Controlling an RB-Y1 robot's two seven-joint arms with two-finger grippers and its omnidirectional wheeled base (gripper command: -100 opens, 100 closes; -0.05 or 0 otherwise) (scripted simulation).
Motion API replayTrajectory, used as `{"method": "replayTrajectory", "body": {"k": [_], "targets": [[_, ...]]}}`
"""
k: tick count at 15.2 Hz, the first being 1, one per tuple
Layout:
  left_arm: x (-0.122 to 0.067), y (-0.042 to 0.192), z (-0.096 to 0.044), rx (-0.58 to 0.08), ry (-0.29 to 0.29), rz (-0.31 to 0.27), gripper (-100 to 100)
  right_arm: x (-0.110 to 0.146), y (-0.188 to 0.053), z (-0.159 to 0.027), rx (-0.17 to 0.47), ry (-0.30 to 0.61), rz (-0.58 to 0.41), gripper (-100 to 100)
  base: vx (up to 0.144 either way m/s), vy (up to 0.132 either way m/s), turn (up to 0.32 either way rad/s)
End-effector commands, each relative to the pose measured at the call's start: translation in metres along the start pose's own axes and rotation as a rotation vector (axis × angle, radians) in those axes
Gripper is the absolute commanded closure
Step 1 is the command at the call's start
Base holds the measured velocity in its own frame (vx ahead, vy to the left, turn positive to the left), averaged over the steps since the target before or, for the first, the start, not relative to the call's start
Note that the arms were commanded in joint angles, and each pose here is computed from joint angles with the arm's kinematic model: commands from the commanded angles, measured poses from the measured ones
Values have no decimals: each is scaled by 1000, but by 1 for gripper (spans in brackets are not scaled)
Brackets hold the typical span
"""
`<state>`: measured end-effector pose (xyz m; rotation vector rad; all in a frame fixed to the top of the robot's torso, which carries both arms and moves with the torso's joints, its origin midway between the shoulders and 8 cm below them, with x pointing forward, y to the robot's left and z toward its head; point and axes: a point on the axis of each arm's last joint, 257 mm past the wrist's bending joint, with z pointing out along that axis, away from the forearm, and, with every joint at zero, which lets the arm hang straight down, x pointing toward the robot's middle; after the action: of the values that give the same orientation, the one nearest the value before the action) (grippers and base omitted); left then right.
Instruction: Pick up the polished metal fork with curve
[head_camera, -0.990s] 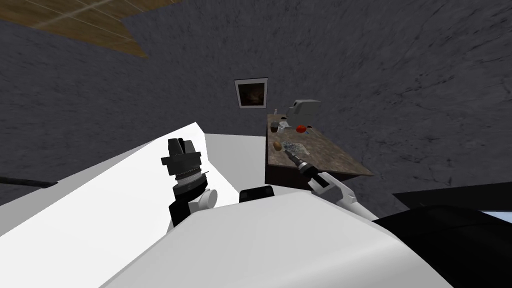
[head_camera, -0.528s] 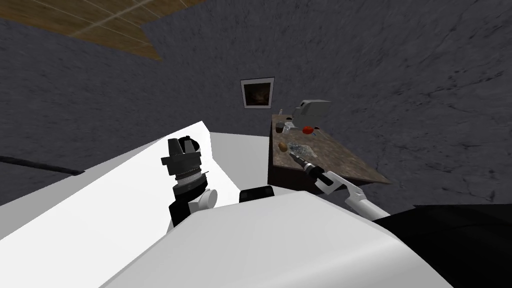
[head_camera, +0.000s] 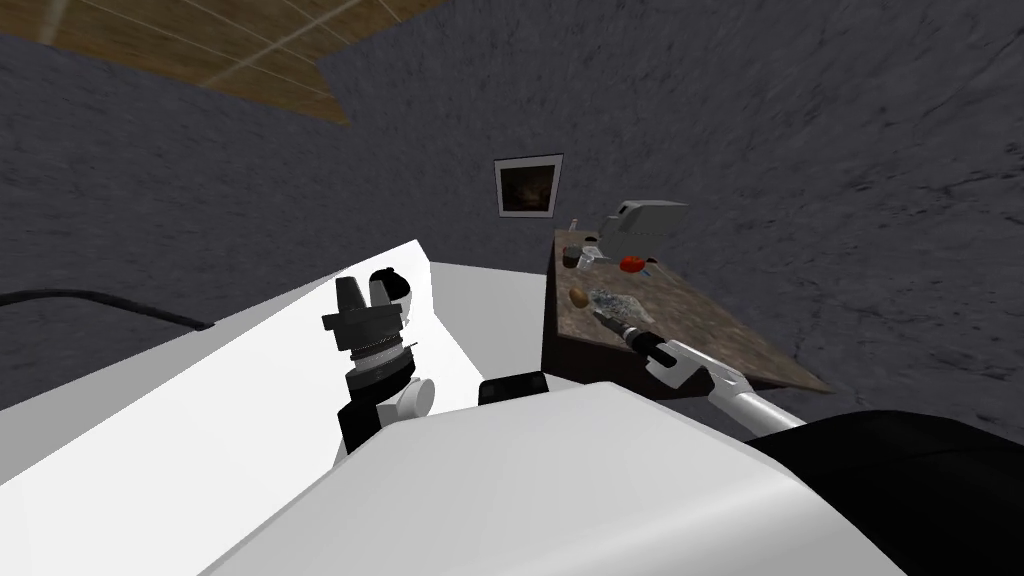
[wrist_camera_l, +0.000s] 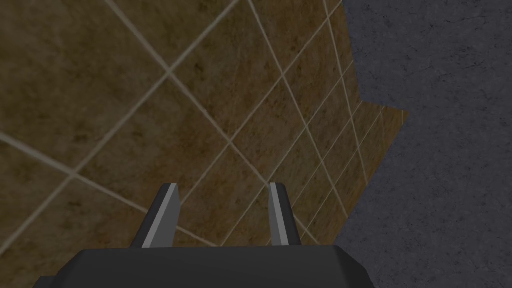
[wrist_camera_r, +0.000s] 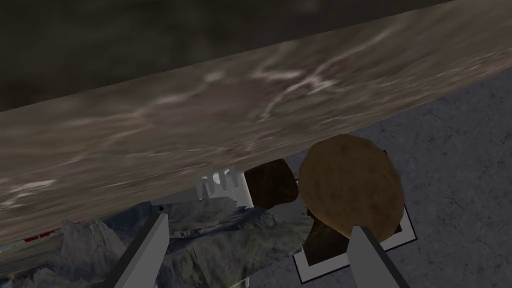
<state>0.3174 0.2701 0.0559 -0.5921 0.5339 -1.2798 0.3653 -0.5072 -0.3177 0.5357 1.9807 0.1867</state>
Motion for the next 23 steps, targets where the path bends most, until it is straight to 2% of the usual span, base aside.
{"method": "replayTrajectory", "body": {"k": [1, 3, 4, 7, 11, 12, 16, 17, 23], "targets": [[0, 0, 0, 0, 0, 0, 0, -5, -24, -1, 62, 8, -36, -100, 51, 42, 92], [0, 0, 0, 0, 0, 0, 0, -12, -54, -4, 134, 16, -79, -100, 65, 45, 142], [0, 0, 0, 0, 0, 0, 0, -12, -54, -4, 134, 16, -79, -100, 59, 41, 116], [0, 0, 0, 0, 0, 0, 0, -22, -89, -10, 221, 26, -129, -100, 60, 49, 121], [0, 0, 0, 0, 0, 0, 0, -23, -123, -19, 305, 47, -168, -100, 95, 11, 137], [0, 0, 0, 0, 0, 0, 0, -24, -112, -15, 276, 39, -157, -100, 84, -13, 69], [0, 0, 0, 0, 0, 0, 0, -21, -119, -11, 291, 32, -148, -100, 17, -38, 59], [0, 0, 0, 0, 0, 0, 0, -20, -119, -11, 290, 32, -148, 100, 4, -12, 4], [0, 0, 0, 0, 0, 0, 0, -24, -114, -16, 284, 41, -159, 100, -5, 10, -32]]}}
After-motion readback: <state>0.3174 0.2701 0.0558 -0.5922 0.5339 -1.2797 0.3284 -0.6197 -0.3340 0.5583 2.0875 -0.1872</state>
